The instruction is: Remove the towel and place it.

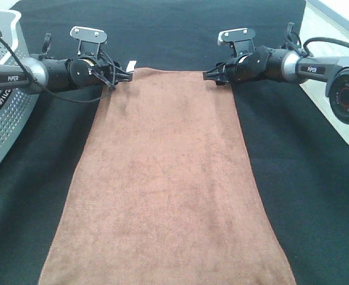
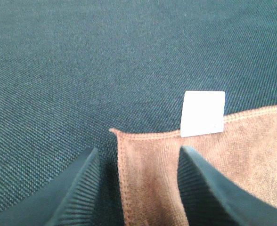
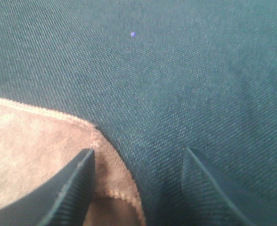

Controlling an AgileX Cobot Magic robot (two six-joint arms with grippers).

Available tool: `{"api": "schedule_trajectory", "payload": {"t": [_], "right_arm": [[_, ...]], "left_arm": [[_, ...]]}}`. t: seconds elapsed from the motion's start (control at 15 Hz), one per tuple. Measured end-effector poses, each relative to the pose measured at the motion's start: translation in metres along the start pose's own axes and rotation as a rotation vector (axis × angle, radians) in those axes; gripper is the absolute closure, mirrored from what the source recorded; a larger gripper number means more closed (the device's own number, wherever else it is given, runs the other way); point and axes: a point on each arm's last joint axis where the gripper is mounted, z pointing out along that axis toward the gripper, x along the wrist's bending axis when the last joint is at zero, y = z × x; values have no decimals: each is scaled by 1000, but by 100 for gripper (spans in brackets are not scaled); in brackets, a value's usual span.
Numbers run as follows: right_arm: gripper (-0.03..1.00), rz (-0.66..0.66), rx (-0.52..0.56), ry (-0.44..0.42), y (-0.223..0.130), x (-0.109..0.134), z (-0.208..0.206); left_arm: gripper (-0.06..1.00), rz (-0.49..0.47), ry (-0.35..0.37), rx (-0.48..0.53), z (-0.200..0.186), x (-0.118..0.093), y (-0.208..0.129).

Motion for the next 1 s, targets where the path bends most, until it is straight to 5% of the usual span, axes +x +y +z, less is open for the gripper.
{"api": "schedule_trajectory", "payload": {"t": [0.6, 1.0], "right_arm": [[45, -2, -84, -58, 6, -24, 0], [45, -12, -67, -19, 56, -23, -38]], "left_arm": [[45, 0, -1, 3, 0, 0, 0], [45, 0, -35, 100, -4, -3, -1]]}}
